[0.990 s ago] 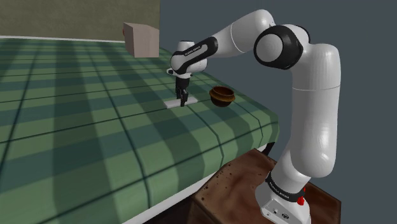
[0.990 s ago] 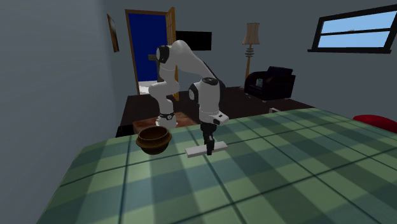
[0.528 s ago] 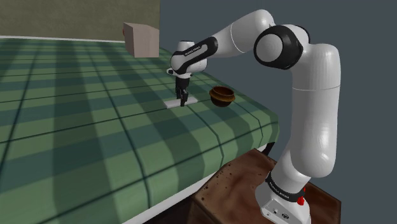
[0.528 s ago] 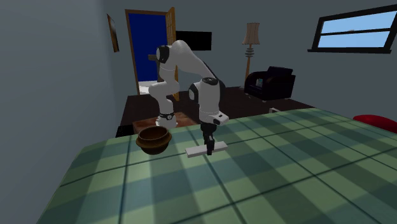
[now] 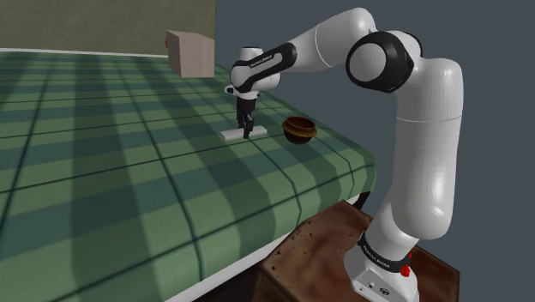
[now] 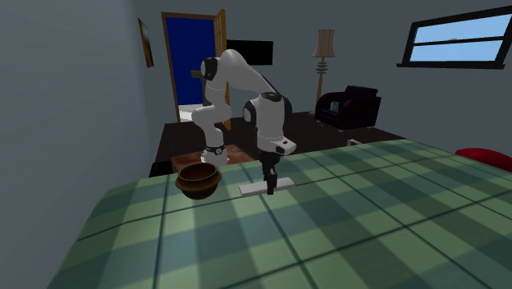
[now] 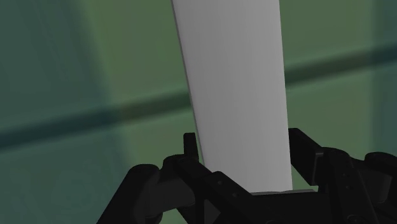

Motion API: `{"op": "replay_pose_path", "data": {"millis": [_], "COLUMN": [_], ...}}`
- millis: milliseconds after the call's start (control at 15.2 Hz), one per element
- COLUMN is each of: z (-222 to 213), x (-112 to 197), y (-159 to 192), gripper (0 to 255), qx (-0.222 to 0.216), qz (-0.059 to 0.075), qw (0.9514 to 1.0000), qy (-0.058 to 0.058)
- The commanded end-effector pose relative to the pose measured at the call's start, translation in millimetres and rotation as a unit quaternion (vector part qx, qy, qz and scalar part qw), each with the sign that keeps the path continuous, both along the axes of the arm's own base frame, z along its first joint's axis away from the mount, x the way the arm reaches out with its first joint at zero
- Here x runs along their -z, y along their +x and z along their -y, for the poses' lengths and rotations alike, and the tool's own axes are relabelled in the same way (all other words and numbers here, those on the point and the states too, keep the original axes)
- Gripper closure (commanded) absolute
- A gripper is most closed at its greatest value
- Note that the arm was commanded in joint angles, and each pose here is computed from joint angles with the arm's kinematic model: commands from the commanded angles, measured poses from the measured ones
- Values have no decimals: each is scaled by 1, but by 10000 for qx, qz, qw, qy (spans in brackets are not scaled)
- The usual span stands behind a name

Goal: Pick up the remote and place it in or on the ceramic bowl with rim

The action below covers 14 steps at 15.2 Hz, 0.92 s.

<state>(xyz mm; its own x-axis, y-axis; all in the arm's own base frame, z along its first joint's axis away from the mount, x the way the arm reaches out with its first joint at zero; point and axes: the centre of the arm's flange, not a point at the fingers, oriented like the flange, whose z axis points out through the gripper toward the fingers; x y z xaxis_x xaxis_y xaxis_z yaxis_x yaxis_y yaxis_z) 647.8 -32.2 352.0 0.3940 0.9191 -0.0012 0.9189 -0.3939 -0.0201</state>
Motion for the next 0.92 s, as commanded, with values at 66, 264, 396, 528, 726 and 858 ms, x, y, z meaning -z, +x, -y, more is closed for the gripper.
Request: {"op": "replay_pose_path", "data": {"millis": [66, 264, 396, 528, 726, 858], "z": [1, 1, 1, 1, 1, 1], "x": [-16, -32, -43, -53, -69, -80], "y": [-1, -1, -1, -1, -1, -1], "gripper": [255, 255, 255, 255, 255, 255], "qx": [0, 0, 0, 0, 0, 0], "qz": [0, 0, 0, 0, 0, 0], "qw": [10000, 10000, 10000, 10000, 10000, 10000], "qy": [0, 0, 0, 0, 0, 0]}}
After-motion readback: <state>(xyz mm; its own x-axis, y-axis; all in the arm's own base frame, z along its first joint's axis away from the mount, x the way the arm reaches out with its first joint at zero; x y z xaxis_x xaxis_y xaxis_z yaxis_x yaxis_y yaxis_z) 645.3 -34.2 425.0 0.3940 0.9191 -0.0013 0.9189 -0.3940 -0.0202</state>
